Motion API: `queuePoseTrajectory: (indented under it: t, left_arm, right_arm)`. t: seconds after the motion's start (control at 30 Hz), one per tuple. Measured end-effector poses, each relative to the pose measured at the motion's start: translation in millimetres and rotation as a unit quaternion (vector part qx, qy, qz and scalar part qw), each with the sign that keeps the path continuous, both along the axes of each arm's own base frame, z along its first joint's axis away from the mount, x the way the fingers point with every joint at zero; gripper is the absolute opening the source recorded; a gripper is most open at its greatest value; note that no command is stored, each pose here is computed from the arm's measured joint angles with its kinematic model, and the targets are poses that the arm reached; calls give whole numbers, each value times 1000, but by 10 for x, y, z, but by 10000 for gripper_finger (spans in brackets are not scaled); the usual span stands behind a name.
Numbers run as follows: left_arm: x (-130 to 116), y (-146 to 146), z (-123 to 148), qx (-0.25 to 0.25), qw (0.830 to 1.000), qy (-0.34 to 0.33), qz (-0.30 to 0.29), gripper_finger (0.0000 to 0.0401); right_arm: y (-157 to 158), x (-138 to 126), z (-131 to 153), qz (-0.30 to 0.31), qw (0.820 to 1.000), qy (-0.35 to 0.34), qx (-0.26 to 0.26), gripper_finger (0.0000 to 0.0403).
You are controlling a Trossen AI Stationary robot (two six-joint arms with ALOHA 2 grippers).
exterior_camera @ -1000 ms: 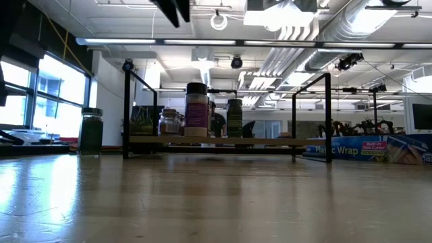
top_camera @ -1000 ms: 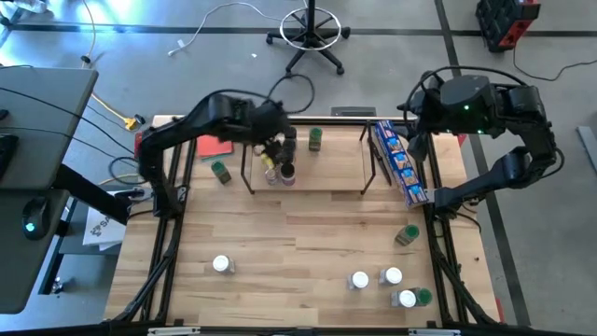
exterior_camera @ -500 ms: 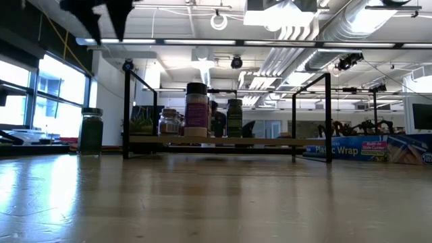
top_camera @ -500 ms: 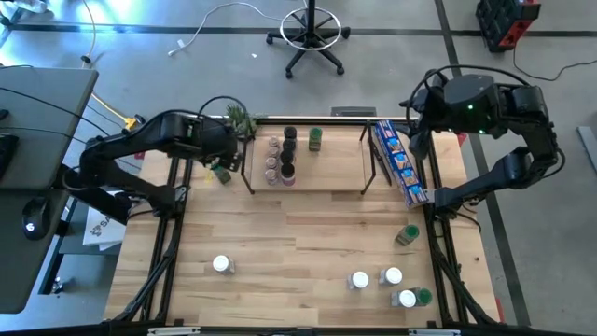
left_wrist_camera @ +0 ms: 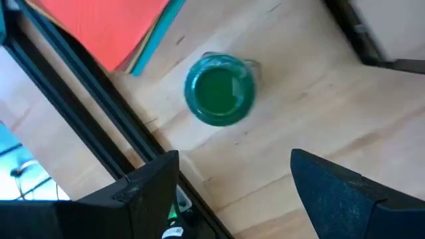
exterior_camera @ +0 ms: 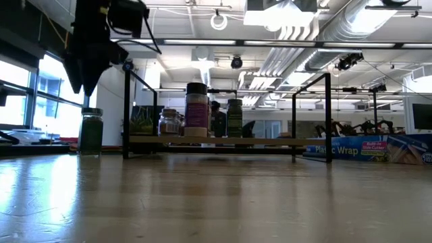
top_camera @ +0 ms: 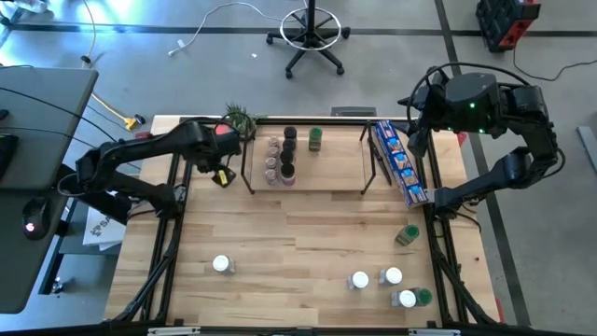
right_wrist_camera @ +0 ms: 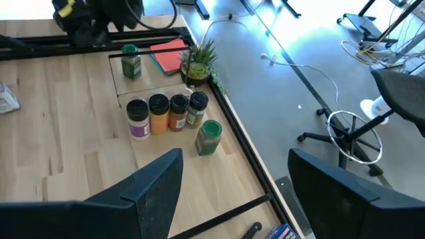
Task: Shelf spices
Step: Put the green seasoning bottle aligned with the other green seasoning bottle on the shelf
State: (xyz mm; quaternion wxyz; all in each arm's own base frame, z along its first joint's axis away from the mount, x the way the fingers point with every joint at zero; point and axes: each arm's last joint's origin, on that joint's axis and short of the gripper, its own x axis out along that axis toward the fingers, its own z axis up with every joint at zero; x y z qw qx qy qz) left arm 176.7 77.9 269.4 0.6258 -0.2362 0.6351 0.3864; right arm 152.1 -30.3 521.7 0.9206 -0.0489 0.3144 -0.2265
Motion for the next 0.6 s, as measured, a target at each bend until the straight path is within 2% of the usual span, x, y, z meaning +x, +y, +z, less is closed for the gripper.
queuePoseTrajectory:
  t: [0.27, 0.6]
  left_arm:
    - [28, 167, -219, 0, 999, -35, -6, 284]
    - [-31, 254, -423, 9, 999, -33, 3, 284]
  right_arm:
    - [0, -1, 0, -3, 1000, -2, 4, 268]
    - [0, -1, 0, -6, 1000, -5, 8, 268]
